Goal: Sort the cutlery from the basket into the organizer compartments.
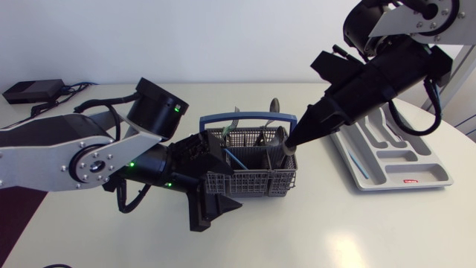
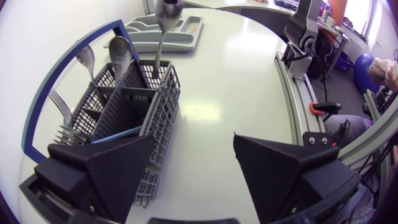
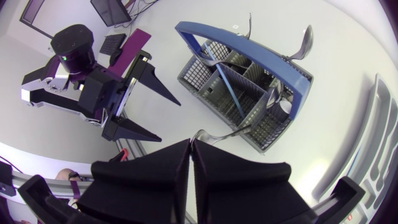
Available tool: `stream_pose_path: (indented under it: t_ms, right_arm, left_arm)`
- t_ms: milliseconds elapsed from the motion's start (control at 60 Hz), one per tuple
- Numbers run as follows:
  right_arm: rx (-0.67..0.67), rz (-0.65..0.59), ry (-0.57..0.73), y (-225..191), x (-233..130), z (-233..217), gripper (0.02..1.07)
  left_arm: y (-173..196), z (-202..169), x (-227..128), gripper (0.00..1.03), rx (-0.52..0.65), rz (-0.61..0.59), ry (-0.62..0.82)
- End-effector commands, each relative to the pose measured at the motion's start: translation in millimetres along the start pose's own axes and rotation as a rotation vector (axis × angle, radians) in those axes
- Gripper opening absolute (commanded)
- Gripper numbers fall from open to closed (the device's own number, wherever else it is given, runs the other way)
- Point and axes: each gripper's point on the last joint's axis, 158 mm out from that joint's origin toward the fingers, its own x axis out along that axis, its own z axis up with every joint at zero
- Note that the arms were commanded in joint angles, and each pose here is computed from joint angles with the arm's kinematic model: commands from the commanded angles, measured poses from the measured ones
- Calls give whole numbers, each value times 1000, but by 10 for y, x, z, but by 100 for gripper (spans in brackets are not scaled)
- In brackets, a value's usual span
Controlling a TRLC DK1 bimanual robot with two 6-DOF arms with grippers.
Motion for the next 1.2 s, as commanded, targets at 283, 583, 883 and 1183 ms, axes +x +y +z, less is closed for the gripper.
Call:
stream_pose_path:
  t_ms: [283,583,883,1183]
  right_arm:
    - [45,-104,-77,-2,-577,-113,8]
    - [103,-395,-75,-584,-853,-533,8]
    - [234,-659,-55,-1464,-985,-1060,8]
    - [398,-874,-80,-2558,-1131,-1559,8]
  left_arm:
    - [-104,-31,0,88,0,-18,-3]
    - [-111,-5,-13,88,4,-16,-9]
    - [-110,2,-20,88,1,-15,-11]
    - [-128,17,-15,88,4,-19,-13]
